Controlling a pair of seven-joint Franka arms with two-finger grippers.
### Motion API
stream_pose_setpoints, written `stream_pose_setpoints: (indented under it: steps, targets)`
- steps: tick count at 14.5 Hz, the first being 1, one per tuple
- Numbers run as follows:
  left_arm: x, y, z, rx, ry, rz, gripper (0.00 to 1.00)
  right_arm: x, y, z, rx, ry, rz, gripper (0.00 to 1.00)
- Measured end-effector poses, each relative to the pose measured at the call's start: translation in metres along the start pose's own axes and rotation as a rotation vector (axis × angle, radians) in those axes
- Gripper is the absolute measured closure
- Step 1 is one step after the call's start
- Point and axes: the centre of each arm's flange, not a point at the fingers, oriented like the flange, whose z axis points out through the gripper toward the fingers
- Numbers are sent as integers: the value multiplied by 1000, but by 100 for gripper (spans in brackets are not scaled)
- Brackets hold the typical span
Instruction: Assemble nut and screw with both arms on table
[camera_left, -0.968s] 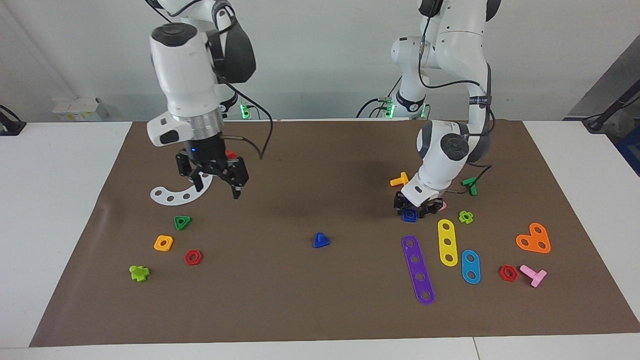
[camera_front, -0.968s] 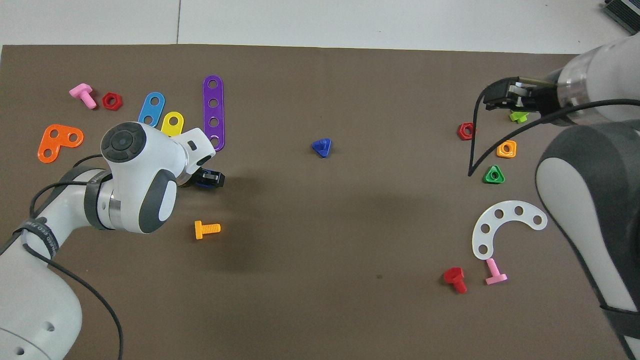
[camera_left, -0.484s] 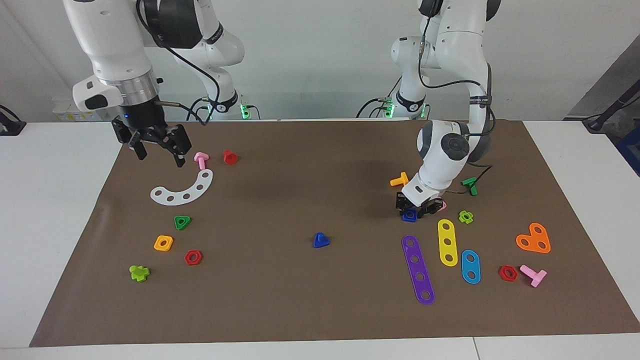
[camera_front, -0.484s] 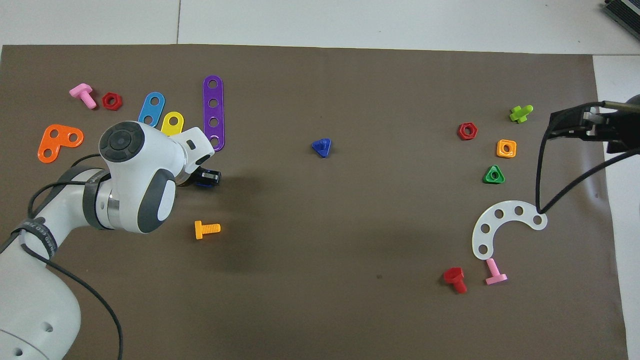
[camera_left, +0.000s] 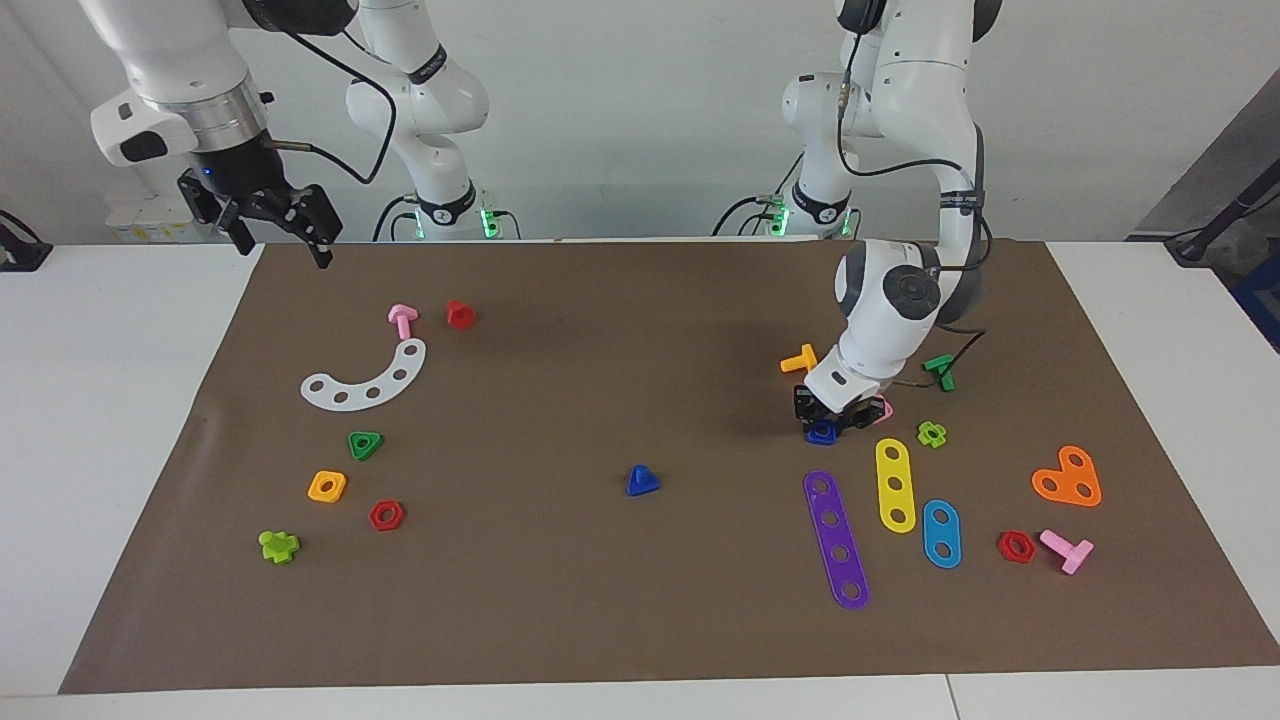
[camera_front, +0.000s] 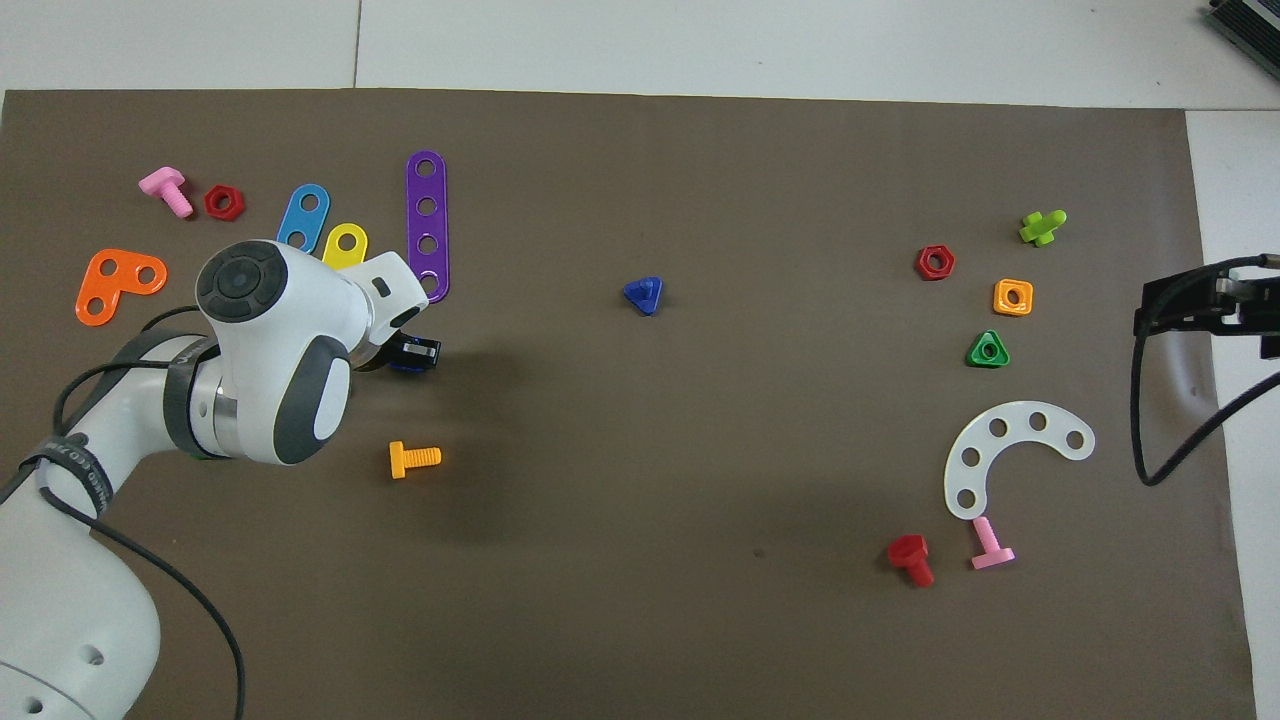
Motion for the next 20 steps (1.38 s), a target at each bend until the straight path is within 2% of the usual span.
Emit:
stream_pose_setpoints:
  steps: [6,10,14,17,20]
  targets:
    - [21,21,-34,-5,-7,-78,54,3,23,4,38,-18,40,0]
    - [38,89,-56,-12,1,-189,54,3,23,5,39,-19,39,0]
    - [50,155,-73,-17,-13,-239,54,2,21,5,40,-20,35,0]
    - [72,189,-87,-33,7,-249,54,1,21,3,41,-18,34,0]
    - [89,212,-81,-48,27,-245,54,0,21,3,41,-18,34,0]
